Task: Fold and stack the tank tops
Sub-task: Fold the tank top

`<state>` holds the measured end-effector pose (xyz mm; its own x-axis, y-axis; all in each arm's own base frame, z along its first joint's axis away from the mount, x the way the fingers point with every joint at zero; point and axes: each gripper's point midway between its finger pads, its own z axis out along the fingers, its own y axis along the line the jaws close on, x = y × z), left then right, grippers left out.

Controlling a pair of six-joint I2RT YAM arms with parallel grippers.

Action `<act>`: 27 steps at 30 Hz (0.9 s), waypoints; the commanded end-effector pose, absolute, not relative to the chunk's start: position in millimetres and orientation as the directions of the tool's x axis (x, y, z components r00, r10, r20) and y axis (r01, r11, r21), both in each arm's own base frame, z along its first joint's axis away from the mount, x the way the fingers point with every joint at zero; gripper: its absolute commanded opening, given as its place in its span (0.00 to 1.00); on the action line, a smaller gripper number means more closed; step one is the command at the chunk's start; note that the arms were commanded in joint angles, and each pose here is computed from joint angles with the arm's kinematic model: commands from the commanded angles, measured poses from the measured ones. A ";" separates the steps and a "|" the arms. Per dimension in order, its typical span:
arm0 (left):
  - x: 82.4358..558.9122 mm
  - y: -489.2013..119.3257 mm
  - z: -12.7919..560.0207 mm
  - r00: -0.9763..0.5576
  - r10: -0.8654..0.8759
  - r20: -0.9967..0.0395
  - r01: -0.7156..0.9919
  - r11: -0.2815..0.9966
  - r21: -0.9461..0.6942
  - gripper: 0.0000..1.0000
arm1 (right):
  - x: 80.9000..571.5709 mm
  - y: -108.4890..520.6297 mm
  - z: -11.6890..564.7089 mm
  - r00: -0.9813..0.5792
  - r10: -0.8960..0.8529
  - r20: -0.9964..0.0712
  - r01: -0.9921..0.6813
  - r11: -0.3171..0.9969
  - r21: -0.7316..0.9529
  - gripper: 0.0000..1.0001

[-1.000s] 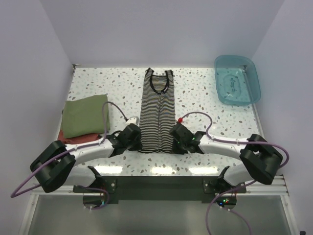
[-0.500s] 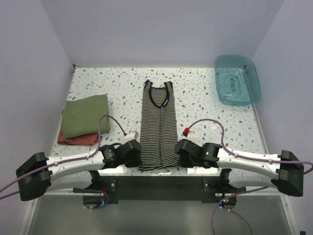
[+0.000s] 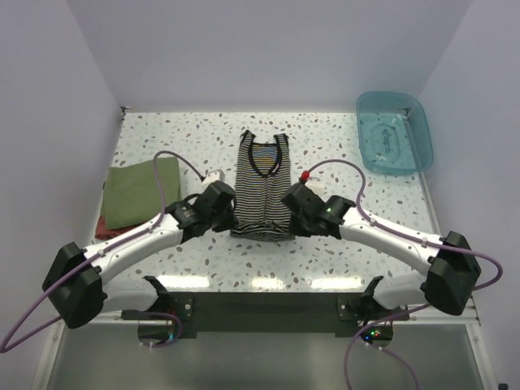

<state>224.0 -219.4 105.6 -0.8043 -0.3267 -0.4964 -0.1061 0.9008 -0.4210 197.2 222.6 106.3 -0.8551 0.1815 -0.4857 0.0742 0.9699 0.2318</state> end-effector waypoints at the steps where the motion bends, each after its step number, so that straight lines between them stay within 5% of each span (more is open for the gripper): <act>1: 267.0 -226.8 129.5 -0.762 -0.302 -0.573 -0.046 0.908 -0.417 0.00 | 231.6 234.9 119.7 -0.842 0.142 -0.521 0.016 0.971 0.239 0.00; 7: 332.5 -222.0 143.6 -0.713 -0.345 -0.610 -0.059 0.897 -0.438 0.00 | 290.4 236.3 111.9 -0.846 0.146 -0.513 0.034 0.975 0.221 0.00; 19: 468.9 -230.5 83.6 -0.725 -0.393 -0.565 -0.076 0.861 -0.502 0.00 | 427.1 234.4 94.8 -0.840 0.217 -0.497 0.102 0.964 0.247 0.02; 21: 488.2 -236.3 90.5 -0.697 -0.413 -0.586 -0.029 0.833 -0.552 0.06 | 442.6 232.9 82.1 -0.850 0.225 -0.476 0.118 0.962 0.245 0.12; 23: 499.9 -238.2 86.4 -0.690 -0.429 -0.583 -0.018 0.815 -0.579 0.25 | 455.5 231.2 77.3 -0.844 0.238 -0.480 0.128 0.959 0.251 0.20; 27: 507.9 -239.3 105.1 -0.660 -0.442 -0.607 0.011 0.803 -0.596 0.42 | 468.5 228.0 92.0 -0.822 0.229 -0.522 0.105 0.961 0.255 0.52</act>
<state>475.5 -223.7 44.4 -0.7523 -0.4155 -0.5112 -0.1232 0.8511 -0.5104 450.5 219.6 57.5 -0.8562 0.2486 -0.4530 0.1658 0.9625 0.2148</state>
